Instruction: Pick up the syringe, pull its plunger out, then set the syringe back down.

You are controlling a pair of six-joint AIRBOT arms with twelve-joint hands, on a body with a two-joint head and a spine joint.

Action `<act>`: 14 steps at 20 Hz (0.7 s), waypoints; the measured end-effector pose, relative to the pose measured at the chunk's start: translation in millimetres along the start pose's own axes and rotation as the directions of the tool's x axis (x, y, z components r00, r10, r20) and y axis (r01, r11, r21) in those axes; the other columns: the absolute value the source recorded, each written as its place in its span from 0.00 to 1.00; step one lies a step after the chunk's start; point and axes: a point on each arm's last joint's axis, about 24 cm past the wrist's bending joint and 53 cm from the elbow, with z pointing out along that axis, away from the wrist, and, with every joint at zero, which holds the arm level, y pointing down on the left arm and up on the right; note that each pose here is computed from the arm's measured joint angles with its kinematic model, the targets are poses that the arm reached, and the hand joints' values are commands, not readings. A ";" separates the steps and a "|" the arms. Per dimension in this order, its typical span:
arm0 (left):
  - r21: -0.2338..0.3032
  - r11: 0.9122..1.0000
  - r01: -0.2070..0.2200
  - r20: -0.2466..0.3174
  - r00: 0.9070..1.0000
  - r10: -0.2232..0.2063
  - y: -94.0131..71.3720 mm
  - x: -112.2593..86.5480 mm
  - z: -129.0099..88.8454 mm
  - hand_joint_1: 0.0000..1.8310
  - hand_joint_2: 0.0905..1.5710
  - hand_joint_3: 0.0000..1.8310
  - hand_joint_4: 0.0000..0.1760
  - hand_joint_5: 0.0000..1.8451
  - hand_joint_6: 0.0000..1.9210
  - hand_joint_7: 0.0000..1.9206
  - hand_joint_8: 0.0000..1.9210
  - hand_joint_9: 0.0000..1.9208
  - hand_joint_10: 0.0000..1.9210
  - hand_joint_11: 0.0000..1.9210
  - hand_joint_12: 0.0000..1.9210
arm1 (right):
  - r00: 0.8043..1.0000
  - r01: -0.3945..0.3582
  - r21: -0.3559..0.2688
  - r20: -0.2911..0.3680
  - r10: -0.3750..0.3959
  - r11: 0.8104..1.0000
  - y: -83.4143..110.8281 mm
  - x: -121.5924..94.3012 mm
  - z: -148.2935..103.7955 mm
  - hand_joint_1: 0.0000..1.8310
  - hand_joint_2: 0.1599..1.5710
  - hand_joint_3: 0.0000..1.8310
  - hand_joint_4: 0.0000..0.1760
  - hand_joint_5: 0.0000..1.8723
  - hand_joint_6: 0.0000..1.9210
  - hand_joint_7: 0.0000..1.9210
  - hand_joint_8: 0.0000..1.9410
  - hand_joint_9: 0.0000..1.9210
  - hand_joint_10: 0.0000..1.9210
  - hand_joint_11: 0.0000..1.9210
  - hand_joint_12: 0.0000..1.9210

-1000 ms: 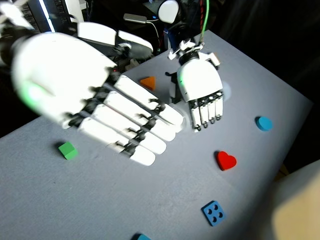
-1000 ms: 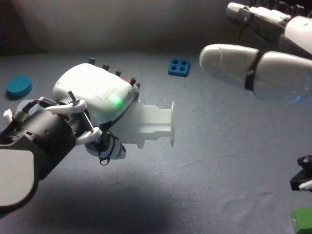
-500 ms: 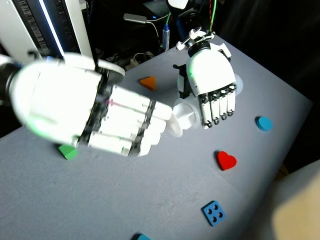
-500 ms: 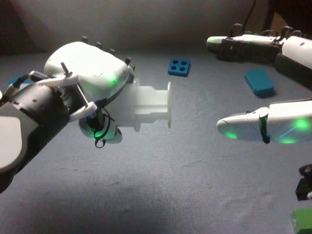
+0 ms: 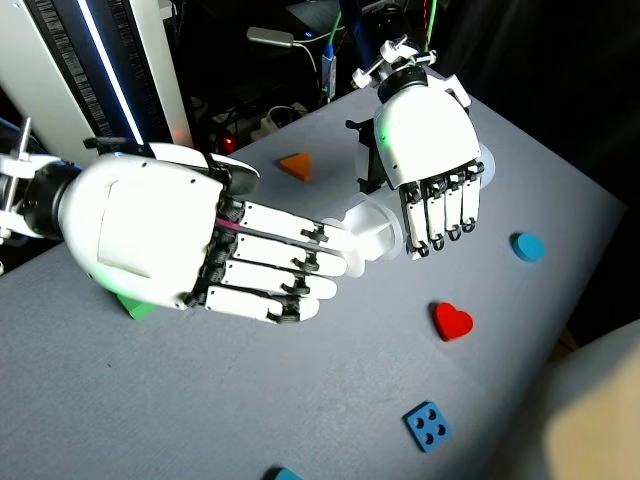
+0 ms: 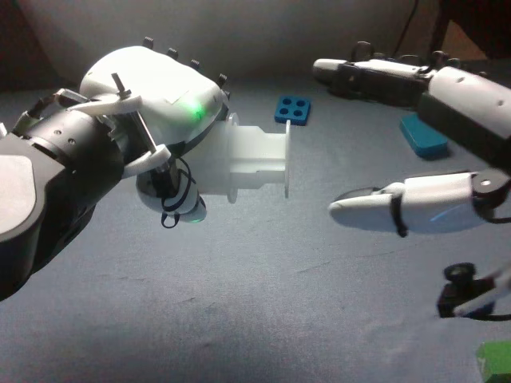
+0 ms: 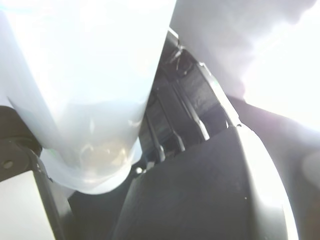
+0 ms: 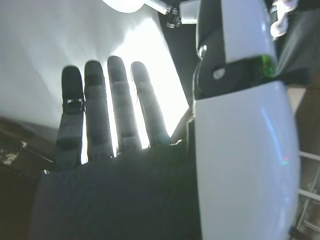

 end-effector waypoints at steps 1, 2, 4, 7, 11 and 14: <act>-0.003 1.000 0.004 0.001 1.000 -0.004 0.5 -1.4 0.1 0.75 0.70 0.00 0.00 0.48 0.47 0.50 0.54 0.49 0.67 0.49 0.62 | 1.000 0.002 -0.008 -0.004 -0.002 1.000 0.1 3.0 3.1 0.57 0.52 0.00 0.00 0.13 0.00 0.17 0.00 0.16 0.00 0.00 0.37; -0.012 1.000 0.012 0.005 1.000 -0.012 2.0 -3.6 0.3 0.75 0.70 0.00 0.00 0.48 0.47 0.50 0.54 0.49 0.67 0.49 0.62 | 1.000 0.012 -0.018 -0.014 -0.012 1.000 0.7 6.7 5.8 0.57 0.52 0.00 0.00 0.13 0.00 0.17 0.00 0.15 0.00 0.00 0.36; -0.021 1.000 -0.013 0.010 1.000 0.014 3.8 -5.5 -0.2 0.75 0.70 0.00 0.00 0.47 0.47 0.50 0.54 0.49 0.67 0.50 0.62 | 1.000 0.012 -0.020 -0.016 -0.012 1.000 -1.5 8.3 9.5 0.57 0.51 0.00 0.00 0.14 0.00 0.17 0.00 0.17 0.00 0.00 0.42; -0.015 0.999 -0.029 0.011 1.000 0.029 0.8 -6.2 -3.3 0.75 0.70 0.00 0.00 0.48 0.46 0.50 0.55 0.49 0.67 0.48 0.64 | 0.999 0.037 -0.031 -0.010 -0.037 0.999 -4.9 12.0 19.9 0.57 0.52 0.00 0.00 0.14 0.00 0.18 0.00 0.17 0.00 0.00 0.42; -0.018 1.000 -0.011 -0.001 1.000 0.011 0.7 -3.8 -3.9 0.76 0.68 0.00 0.00 0.50 0.41 0.53 0.51 0.53 0.63 0.49 0.60 | 0.998 0.065 -0.039 -0.020 -0.066 0.997 -10.7 18.9 37.0 0.57 0.52 0.00 0.00 0.15 0.00 0.18 0.00 0.16 0.00 0.00 0.43; -0.025 1.000 -0.002 -0.001 1.000 0.002 2.0 -4.4 -3.8 0.76 0.68 0.00 0.00 0.50 0.40 0.54 0.49 0.54 0.62 0.50 0.61 | 0.997 0.074 -0.034 -0.024 -0.075 0.997 -16.2 20.6 46.3 0.56 0.51 0.00 0.00 0.15 0.00 0.19 0.00 0.17 0.00 0.00 0.45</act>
